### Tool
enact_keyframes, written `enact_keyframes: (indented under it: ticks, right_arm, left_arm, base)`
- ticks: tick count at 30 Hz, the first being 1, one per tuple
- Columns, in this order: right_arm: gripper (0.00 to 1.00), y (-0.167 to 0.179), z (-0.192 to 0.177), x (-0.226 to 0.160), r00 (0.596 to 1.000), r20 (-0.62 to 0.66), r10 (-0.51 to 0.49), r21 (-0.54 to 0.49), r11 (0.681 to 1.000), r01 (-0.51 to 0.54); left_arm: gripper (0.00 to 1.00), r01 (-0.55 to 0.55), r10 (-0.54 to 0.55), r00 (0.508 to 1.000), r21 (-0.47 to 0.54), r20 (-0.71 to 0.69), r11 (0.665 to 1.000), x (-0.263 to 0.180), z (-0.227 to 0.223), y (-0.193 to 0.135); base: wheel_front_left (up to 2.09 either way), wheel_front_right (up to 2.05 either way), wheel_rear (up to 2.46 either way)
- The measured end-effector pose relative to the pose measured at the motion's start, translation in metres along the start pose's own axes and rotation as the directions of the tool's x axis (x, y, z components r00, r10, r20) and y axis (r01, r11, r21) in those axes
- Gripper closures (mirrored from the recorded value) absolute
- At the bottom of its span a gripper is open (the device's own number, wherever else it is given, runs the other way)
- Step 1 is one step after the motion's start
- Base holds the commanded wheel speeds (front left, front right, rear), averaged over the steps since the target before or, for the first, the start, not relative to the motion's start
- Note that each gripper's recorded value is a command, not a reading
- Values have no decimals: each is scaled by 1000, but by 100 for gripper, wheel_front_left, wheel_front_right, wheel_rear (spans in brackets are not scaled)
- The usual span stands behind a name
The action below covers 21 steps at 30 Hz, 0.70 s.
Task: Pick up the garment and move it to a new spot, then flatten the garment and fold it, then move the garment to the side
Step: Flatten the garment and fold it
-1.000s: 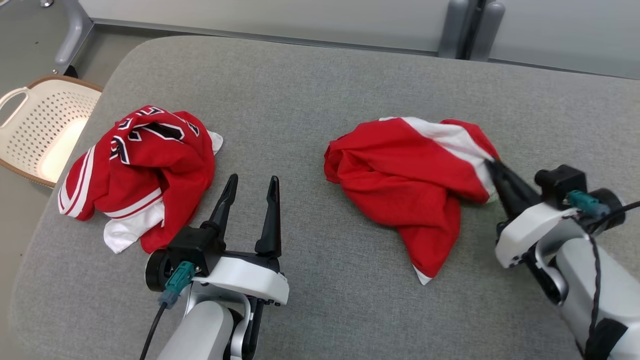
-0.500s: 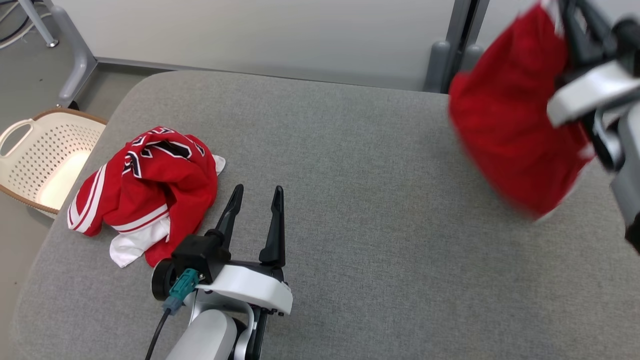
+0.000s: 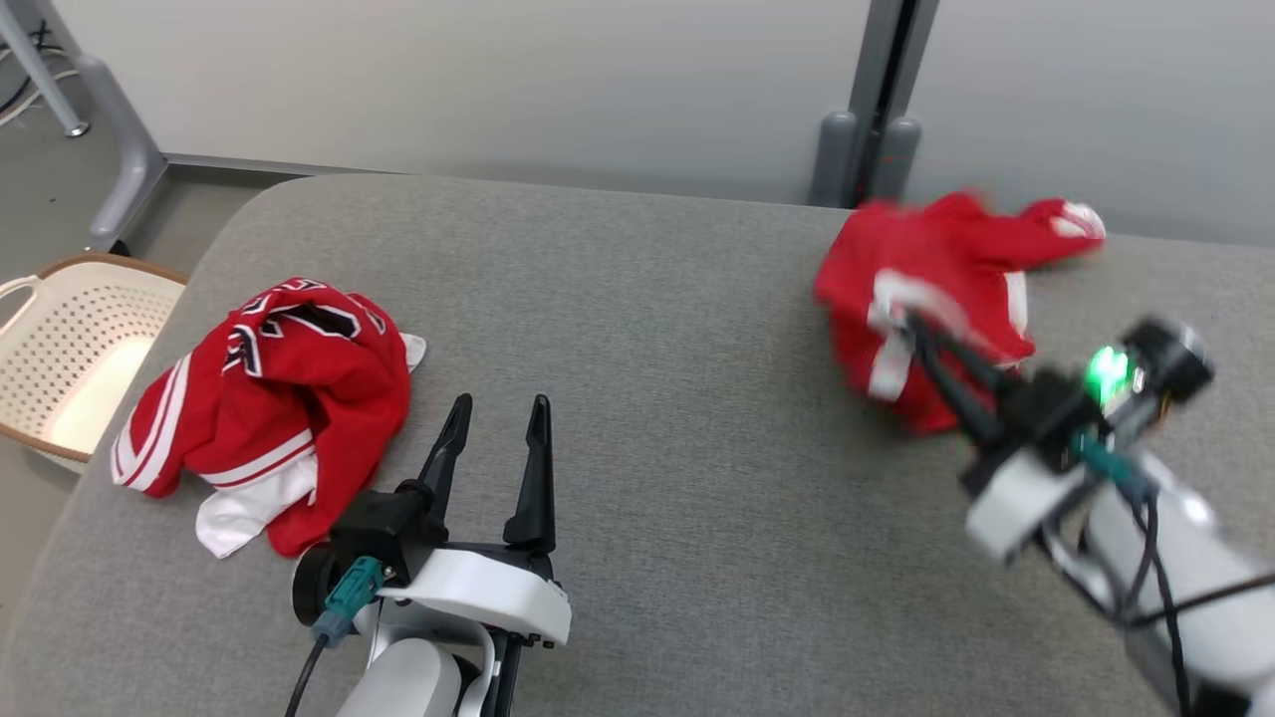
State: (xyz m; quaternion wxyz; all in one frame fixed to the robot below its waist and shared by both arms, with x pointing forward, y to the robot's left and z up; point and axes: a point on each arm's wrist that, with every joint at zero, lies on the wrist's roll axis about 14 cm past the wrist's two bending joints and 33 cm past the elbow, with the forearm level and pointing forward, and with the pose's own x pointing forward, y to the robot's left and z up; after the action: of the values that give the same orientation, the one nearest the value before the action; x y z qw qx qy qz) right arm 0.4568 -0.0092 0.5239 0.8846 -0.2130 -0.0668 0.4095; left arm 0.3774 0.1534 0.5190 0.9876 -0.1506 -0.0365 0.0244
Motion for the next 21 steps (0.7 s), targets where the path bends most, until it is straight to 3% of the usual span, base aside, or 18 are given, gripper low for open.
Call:
enact_keyframes:
  ticks: [4,12,13,14,16,21]
  right_arm:
    - [100,50,-52,-45,987,-139,78,144,988,-57]
    - [100,88,-81,-105,947,-282,153,334,941,-53]
    - [70,80,-83,-110,948,-292,128,334,942,-24]
    - [0,80,-83,-110,948,-292,128,334,942,-24]
    - [0,60,-86,-115,951,-302,63,340,939,46]
    - [0,-1,-67,-113,961,-215,-172,374,895,244]
  left_arm:
    - [0,18,-18,1000,6,-18,1000,5,-7,-4]
    - [0,98,-98,993,5,-61,995,18,-25,-28]
    - [0,109,-108,992,3,-65,994,20,-26,-32]
    - [0,109,-108,992,3,-65,994,20,-26,-32]
    - [0,131,-130,989,-1,-69,991,23,-28,-39]
    - [0,158,-157,985,-4,-76,987,27,-32,-48]
  base:
    - [0,0,0]
    - [0,0,0]
    - [0,0,0]
    - [0,0,0]
    - [0,0,0]
    - [0,0,0]
